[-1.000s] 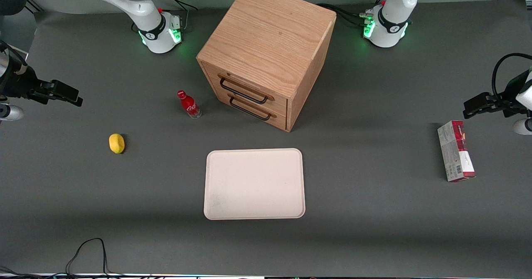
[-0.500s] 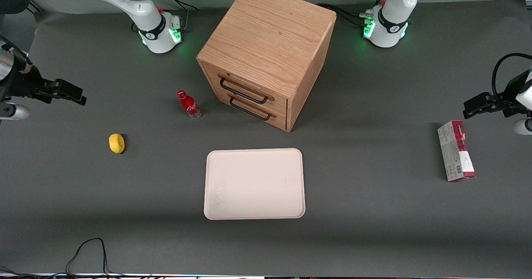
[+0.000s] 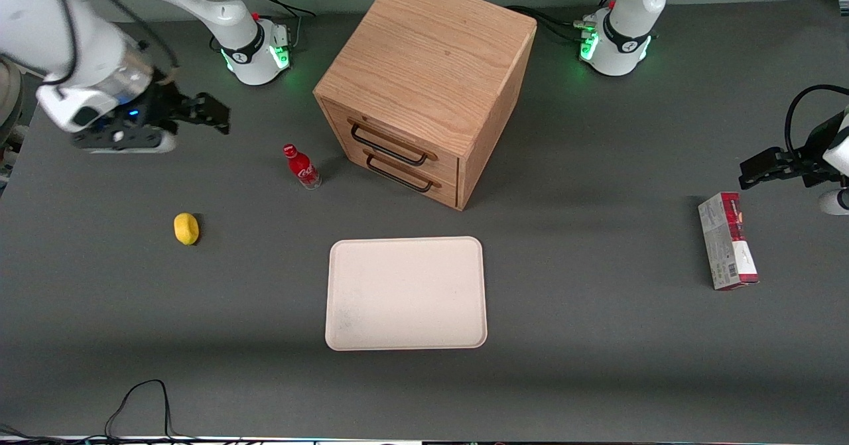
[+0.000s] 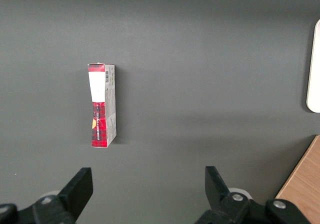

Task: Place coke bottle on tray
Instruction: 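Move the right gripper toward the red Coca-Cola bottle beside the cabinet, then lower the open right gripper over the red bottle and close on it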

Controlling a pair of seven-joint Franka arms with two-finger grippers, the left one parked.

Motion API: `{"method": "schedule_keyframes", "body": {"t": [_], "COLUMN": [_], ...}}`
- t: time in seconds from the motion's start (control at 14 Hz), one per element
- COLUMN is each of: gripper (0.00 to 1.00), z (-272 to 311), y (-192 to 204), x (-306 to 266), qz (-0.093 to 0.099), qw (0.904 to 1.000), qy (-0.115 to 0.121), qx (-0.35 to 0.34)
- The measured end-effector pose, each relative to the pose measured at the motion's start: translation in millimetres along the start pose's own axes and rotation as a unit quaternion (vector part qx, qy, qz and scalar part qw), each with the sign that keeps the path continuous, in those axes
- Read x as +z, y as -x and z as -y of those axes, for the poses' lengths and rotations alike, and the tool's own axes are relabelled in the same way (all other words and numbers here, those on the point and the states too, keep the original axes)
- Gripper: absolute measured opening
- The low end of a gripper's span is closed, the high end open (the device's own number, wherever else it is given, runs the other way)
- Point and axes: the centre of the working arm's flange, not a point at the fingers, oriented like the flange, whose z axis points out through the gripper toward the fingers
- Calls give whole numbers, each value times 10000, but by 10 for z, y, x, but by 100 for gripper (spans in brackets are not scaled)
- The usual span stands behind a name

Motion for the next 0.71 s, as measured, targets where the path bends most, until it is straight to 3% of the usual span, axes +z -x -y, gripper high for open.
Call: {"method": "schedule_keyframes", "body": {"t": [0.14, 0.29, 0.71], "gripper": [100, 100, 100], "z": [304, 347, 131], "y": [387, 614, 689], "x": [468, 908, 1837], "qz": [-213, -308, -555], "qw": [9997, 9995, 9984], "qy": [33, 19, -28], "qx": [-72, -52, 86]}}
